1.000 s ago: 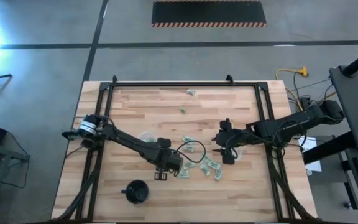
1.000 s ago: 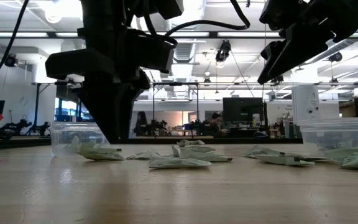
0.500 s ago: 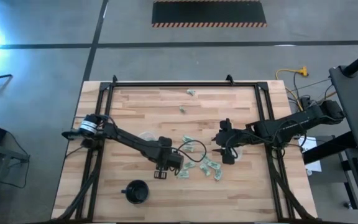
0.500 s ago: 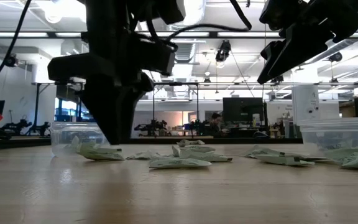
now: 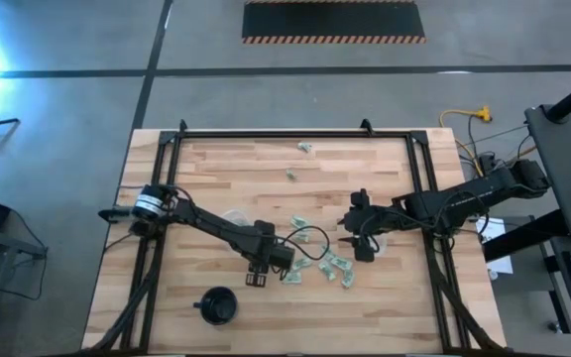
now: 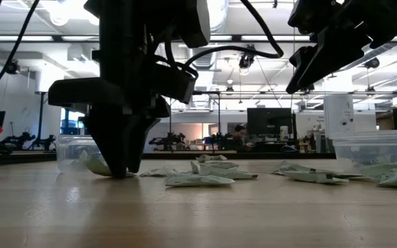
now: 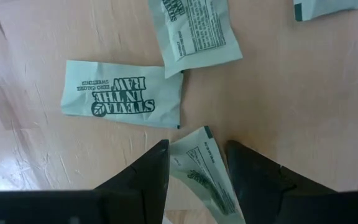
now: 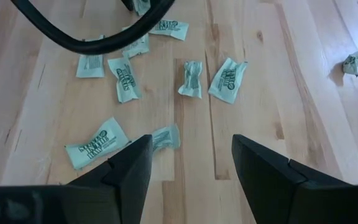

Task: Pick and place Stevia / Truvia into bins
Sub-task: Put the stevia packet into the oval transparent container

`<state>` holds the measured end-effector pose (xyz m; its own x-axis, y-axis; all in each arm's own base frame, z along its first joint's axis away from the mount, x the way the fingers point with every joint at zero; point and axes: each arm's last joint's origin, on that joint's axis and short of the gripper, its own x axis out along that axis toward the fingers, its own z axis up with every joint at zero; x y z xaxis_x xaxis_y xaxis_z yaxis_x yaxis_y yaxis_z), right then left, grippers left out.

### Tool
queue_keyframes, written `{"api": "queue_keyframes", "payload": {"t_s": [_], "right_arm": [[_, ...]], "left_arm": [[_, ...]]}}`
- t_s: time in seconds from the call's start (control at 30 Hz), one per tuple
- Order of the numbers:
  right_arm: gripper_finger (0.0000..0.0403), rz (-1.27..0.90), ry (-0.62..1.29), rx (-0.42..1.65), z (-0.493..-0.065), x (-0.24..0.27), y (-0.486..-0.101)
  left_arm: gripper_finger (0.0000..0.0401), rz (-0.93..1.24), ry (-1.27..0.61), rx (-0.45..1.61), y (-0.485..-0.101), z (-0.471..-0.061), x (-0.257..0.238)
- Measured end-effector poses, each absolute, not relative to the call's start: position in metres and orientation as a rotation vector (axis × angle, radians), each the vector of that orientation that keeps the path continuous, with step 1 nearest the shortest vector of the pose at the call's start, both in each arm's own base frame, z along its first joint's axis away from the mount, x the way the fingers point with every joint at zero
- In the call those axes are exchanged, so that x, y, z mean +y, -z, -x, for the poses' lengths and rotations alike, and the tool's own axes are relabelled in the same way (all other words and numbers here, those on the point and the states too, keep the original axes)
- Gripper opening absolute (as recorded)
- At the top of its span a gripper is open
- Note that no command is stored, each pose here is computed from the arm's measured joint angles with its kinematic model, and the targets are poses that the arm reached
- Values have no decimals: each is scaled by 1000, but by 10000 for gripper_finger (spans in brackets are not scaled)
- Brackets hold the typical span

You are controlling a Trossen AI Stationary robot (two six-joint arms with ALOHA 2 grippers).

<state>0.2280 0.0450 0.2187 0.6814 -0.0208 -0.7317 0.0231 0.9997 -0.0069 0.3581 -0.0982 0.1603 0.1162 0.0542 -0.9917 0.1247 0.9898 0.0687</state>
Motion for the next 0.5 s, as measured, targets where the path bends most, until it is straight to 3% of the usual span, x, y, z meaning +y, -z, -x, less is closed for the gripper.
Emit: {"api": "queue_keyframes", "payload": {"t_s": [0.2,0.5], "right_arm": [[210,2,22,821,-228,45,-219],[210,4,21,821,-228,45,-218]], "left_arm": [[132,-146,54,1459,-159,-358,-98],[19,-127,64,1464,-159,-358,-97]]}}
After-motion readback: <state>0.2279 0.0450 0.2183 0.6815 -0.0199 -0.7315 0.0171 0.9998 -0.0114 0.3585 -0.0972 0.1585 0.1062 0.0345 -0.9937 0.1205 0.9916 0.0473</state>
